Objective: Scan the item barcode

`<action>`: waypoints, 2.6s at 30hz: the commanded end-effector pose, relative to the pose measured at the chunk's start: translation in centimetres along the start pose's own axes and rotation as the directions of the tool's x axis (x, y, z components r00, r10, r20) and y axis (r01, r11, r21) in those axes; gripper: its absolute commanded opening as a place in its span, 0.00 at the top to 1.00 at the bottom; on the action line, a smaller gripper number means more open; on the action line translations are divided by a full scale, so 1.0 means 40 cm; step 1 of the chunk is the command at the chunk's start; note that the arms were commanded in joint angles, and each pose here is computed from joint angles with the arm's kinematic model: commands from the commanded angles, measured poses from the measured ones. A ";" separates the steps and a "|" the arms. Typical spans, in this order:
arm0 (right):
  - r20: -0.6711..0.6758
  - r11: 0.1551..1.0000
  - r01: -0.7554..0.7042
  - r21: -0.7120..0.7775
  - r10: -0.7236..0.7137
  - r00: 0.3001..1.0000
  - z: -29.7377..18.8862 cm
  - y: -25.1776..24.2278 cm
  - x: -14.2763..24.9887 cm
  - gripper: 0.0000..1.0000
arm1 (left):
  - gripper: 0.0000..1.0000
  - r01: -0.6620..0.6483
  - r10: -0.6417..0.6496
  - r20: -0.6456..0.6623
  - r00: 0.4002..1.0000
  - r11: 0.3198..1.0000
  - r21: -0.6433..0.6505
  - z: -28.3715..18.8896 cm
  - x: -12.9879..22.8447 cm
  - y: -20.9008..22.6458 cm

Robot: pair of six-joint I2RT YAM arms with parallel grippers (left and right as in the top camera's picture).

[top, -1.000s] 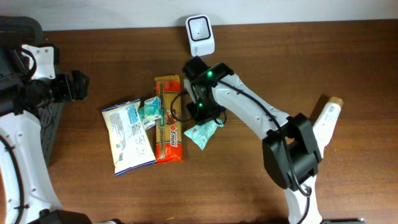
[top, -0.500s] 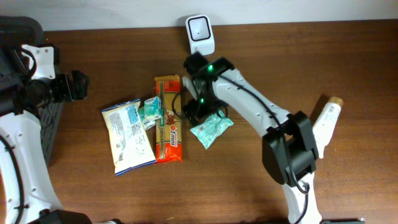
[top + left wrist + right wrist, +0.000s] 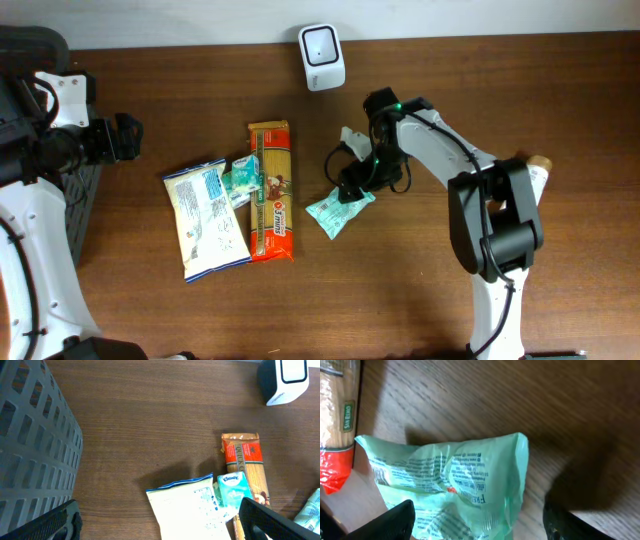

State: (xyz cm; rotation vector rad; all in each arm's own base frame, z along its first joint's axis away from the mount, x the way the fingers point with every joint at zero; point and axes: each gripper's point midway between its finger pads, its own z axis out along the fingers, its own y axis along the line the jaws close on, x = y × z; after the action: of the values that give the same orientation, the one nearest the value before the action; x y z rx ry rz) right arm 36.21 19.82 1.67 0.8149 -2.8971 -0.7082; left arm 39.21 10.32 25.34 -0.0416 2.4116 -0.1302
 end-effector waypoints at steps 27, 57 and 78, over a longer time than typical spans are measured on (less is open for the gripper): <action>0.347 0.977 -0.161 -0.138 0.200 0.916 -0.368 0.102 0.009 0.96 | 0.01 -0.012 0.012 0.011 1.000 1.000 0.007 -0.005 -0.007 -0.004; 0.403 0.204 -0.372 0.906 -0.688 0.604 -0.647 -0.094 -0.741 0.96 | 0.01 -0.012 0.012 0.011 1.000 1.000 0.007 -0.005 -0.007 -0.004; 0.555 0.536 -0.230 0.812 -0.590 0.587 -0.807 0.066 -0.581 0.96 | 0.01 -0.012 0.012 0.011 1.000 1.000 0.007 -0.005 -0.007 -0.004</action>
State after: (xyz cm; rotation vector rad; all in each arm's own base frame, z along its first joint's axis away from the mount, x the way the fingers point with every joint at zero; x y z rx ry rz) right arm 64.41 21.96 20.88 1.3765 -3.7032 1.1668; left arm 39.24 10.33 25.25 -0.0423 2.4140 -0.1315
